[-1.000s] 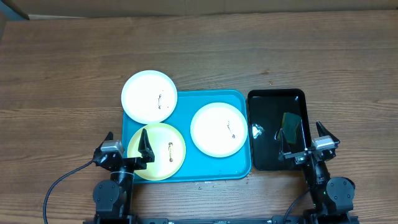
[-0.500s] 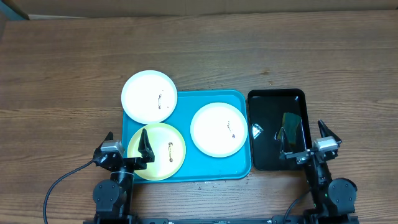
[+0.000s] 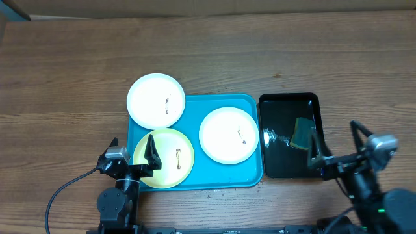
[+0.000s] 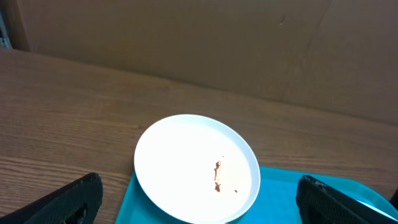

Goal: Clean dirty plates on tray and stack at the side
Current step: 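Raise the right arm over the black tray toward the sponge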

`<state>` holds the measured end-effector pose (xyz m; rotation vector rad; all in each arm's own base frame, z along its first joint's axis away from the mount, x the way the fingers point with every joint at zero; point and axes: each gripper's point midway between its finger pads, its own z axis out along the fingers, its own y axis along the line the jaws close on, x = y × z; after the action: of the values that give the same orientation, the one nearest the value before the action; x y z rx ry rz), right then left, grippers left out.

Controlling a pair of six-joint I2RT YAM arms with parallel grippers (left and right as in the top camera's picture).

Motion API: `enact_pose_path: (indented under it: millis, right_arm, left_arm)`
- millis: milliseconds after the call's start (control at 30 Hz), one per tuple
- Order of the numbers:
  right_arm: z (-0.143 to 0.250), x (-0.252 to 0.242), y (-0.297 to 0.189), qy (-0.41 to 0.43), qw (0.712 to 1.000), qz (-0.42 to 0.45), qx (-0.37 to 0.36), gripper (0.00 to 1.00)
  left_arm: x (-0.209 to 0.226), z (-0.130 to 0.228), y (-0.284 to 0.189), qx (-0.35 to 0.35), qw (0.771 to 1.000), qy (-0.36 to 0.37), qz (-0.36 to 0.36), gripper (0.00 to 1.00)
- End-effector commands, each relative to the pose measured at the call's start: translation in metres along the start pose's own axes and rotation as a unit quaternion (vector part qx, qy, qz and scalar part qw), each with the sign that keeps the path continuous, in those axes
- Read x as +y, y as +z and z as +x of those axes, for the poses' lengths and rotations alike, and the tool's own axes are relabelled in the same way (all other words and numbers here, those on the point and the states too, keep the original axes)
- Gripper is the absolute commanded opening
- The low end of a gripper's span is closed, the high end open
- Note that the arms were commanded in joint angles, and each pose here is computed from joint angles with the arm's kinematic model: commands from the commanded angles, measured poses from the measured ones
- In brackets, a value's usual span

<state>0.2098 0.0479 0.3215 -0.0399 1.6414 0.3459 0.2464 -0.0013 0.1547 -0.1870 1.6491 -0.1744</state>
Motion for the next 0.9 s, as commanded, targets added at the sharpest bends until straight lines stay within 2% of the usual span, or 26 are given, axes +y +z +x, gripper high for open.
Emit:
enact_pose_path:
  millis: [0,133,233,300,367,500,600,633,733,800,867]
  right_arm:
    - [-0.049,0.013,0.001,0.011,0.998,0.002,0.06,1.0]
    - [-0.072,0.017,0.012,0.027,0.981,0.024,0.19,1.0]
    - [-0.087,0.029,0.027,0.045,0.971,0.004,0.234,1.0]
    - [-0.09,0.047,0.036,0.062,0.962,-0.044,0.263,1.0]
    - [-0.089,0.063,0.044,0.079,0.951,-0.089,0.287,1.0]
    - [-0.071,0.06,0.062,0.093,0.937,-0.088,0.326,1.0]
    - [-0.048,0.051,0.073,0.115,0.92,-0.063,0.37,0.98]
    - [-0.036,0.04,0.077,0.123,0.912,-0.028,0.391,0.93]
    - [-0.009,0.005,0.079,0.121,0.889,0.077,0.436,0.91]
    - [0.009,-0.015,0.076,0.105,0.865,0.13,0.474,0.91]
    - [0.027,-0.02,0.074,0.104,0.839,0.146,0.514,0.89]
  left_arm:
    - [-0.004,0.001,0.0,0.0,1.0,0.007,0.009,1.0]
    - [-0.004,0.001,0.0,0.0,1.0,0.007,0.009,1.0]
    - [-0.004,0.001,0.0,0.0,1.0,0.007,0.009,1.0]
    - [-0.004,0.001,0.0,0.0,1.0,0.007,0.009,1.0]
    - [-0.004,0.001,0.0,0.0,1.0,0.007,0.009,1.0]
    - [-0.004,0.001,0.0,0.0,1.0,0.007,0.009,1.0]
    - [-0.004,0.001,0.0,0.001,1.0,0.006,0.009,1.0]
    - [-0.004,0.001,0.0,0.0,1.0,0.007,0.009,1.0]
    - [-0.004,0.001,0.0,0.0,1.0,0.007,0.009,1.0]
    - [-0.004,0.001,0.0,0.0,1.0,0.007,0.009,1.0]
    - [-0.004,0.001,0.0,0.0,1.0,0.007,0.009,0.99]
